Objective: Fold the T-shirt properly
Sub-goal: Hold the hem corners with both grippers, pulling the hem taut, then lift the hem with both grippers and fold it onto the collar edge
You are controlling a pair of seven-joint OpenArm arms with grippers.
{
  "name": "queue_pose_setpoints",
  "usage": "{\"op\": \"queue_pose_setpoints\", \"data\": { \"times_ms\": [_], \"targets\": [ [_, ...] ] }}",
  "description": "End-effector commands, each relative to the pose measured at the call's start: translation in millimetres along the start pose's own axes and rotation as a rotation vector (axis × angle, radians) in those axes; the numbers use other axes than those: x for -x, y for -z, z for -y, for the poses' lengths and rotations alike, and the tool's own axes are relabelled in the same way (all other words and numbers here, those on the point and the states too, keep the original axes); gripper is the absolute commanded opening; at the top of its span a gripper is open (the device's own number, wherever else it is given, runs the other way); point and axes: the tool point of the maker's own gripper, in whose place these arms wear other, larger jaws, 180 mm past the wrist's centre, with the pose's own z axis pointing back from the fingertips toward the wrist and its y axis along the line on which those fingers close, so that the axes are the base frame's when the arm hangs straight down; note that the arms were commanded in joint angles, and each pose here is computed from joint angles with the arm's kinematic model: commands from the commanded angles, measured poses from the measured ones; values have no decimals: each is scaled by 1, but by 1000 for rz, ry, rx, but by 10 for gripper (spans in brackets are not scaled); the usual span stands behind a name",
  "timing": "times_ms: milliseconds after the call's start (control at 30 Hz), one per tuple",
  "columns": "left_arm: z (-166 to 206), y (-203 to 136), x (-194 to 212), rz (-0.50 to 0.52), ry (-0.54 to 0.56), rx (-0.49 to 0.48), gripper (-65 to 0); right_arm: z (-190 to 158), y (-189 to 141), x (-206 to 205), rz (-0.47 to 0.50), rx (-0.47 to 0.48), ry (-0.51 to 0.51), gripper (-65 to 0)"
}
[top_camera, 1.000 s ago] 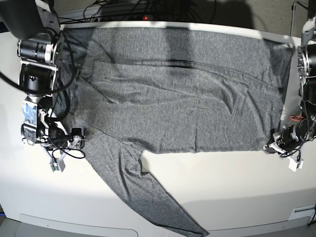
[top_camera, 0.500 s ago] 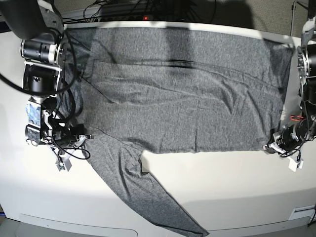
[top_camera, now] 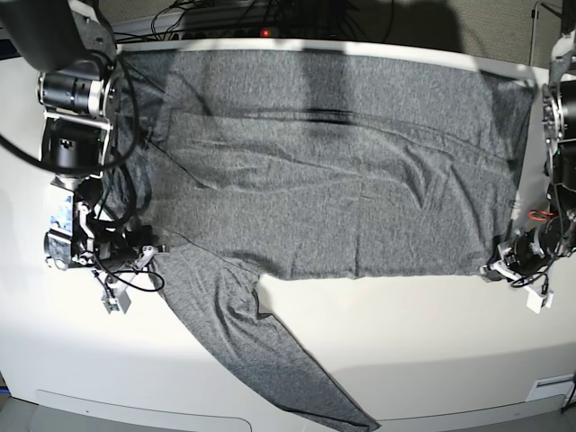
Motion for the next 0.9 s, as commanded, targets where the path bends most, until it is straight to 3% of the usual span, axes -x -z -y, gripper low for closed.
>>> {"op": "queue_pose_setpoints", "data": {
  "times_ms": [0, 300, 467, 667, 867],
  "targets": [
    [1, -7, -30, 69, 10, 10, -650, 8, -13, -32, 72, 19, -19, -650],
    [-3, -20, -44, 75, 54, 6, -650, -9, -37, -46, 158, -16, -111, -650],
    [16, -30, -45, 60, 61, 92, -650, -18, -52, -31, 174, 1, -178, -650],
    [41, -48, -25, 22, 156, 172, -650, -32, -75, -16, 204, 26, -260, -650],
    [38, -82, -25, 38, 305, 143, -650, -38, -107, -8, 256, 36, -269, -650]
  ]
}}
